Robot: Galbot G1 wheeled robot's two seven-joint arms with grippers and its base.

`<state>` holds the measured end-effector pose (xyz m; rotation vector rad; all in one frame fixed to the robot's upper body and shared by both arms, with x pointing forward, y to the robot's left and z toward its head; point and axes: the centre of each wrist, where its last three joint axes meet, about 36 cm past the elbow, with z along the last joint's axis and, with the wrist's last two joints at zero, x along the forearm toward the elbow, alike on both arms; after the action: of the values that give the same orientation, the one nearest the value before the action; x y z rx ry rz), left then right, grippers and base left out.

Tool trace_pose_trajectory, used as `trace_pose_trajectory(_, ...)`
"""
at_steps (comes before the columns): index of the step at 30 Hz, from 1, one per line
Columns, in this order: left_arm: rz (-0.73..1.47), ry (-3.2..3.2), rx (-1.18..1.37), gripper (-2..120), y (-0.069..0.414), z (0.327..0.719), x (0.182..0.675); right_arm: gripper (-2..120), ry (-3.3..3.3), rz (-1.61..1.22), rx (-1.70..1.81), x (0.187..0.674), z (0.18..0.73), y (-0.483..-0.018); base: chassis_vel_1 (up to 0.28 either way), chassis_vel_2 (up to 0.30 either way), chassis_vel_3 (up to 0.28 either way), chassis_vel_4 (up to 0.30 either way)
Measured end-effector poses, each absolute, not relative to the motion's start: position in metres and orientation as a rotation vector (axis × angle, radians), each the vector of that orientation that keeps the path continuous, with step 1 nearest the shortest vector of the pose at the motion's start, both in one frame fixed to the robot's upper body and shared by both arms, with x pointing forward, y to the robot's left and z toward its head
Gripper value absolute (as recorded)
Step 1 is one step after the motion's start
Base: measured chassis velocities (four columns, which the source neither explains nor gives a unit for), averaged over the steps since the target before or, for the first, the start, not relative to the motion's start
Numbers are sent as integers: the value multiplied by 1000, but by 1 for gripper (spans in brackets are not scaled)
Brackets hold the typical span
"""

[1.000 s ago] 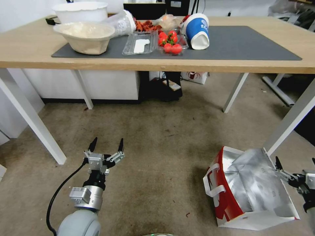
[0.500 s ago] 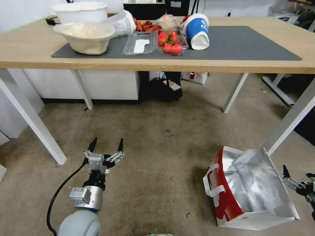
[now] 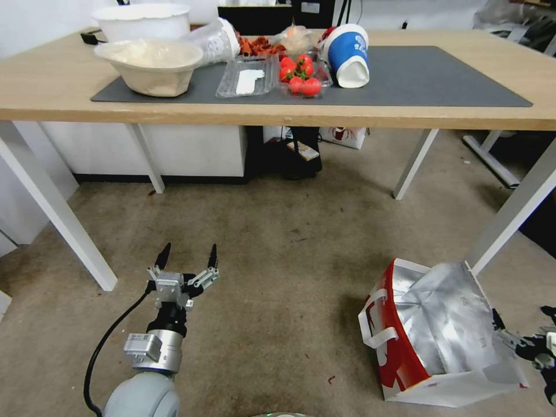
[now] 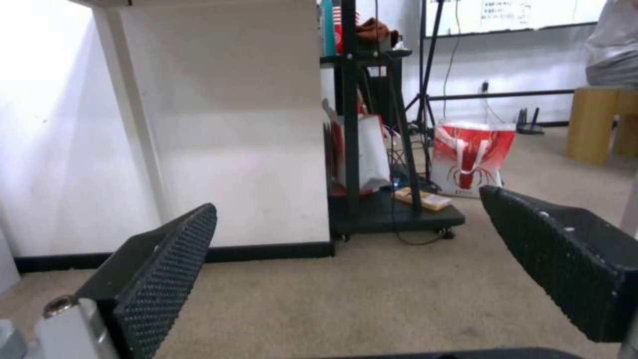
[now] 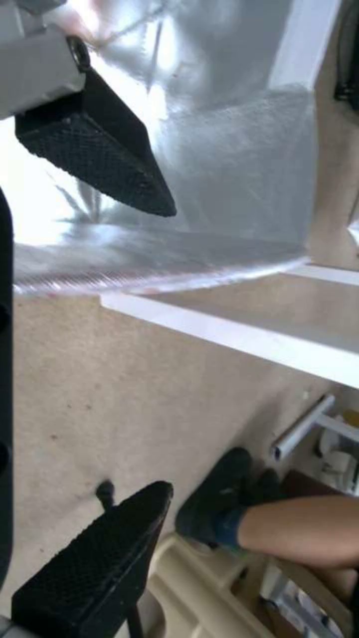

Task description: Pick up the food delivery bag from the floor and place it on the table.

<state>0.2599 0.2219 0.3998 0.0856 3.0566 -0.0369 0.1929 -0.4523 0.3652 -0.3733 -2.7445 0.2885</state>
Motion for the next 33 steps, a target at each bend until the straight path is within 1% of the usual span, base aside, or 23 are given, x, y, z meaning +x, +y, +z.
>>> trace_pose_trajectory(7,-38,3058,80,99,221,399,258,100,-2712,254,-347,190,354,-453,0,0,0,0)
trace_pose_trajectory(8,-36,3059,80,99,221,399,257,98,-2703,249,-338,189,352,-453,0,0,0,0)
trace_pose_trajectory(10,-35,3058,76,99,221,399,257,91,-2694,241,-326,188,349,-455,0,0,0,0)
trace_pose_trajectory(11,-34,3057,68,99,221,399,257,84,-2690,234,-312,188,349,-455,0,0,0,0)
trace_pose_trajectory(12,-34,3057,68,99,221,399,257,84,-2690,234,-312,188,349,-455,0,0,0,0)
trace_pose_trajectory(15,-35,3059,59,98,218,398,256,72,-2673,209,-283,186,347,-455,0,0,0,0)
trace_pose_trajectory(16,-35,3059,59,98,218,398,256,72,-2673,209,-283,186,347,-455,0,0,0,0)
trace_pose_trajectory(17,-37,3060,58,98,216,398,256,66,-2662,200,-271,185,347,-454,0,0,0,0)
trace_pose_trajectory(19,-39,3061,58,98,215,398,256,58,-2653,190,-262,184,346,-453,0,0,0,0)
trace_pose_trajectory(20,-39,3061,58,98,215,398,256,58,-2653,190,-262,184,346,-453,0,0,0,0)
trace_pose_trajectory(23,-38,3062,57,98,215,398,255,42,-2640,181,-261,183,343,-454,0,0,0,0)
trace_pose_trajectory(24,-37,3062,56,98,216,398,255,39,-2640,180,-261,183,342,-454,0,0,0,0)
trace_pose_trajectory(25,-37,3062,56,98,216,398,255,39,-2640,180,-261,183,342,-454,0,0,0,0)
trace_pose_trajectory(27,-35,3062,52,98,216,398,255,28,-2641,178,-261,182,342,-453,0,0,0,0)
trace_pose_trajectory(28,-35,3062,52,98,216,398,255,24,-2642,179,-263,182,342,-453,0,0,0,0)
trace_pose_trajectory(29,-35,3062,52,98,216,398,255,24,-2642,179,-263,182,342,-453,0,0,0,0)
trace_pose_trajectory(31,-36,3061,51,98,216,398,255,13,-2644,178,-268,182,342,-453,0,0,0,0)
trace_pose_trajectory(32,-36,3061,51,98,216,398,255,13,-2644,178,-268,182,342,-453,0,0,0,0)
trace_pose_trajectory(33,-36,3060,51,98,216,398,255,8,-2645,179,-271,182,342,-453,0,0,0,0)
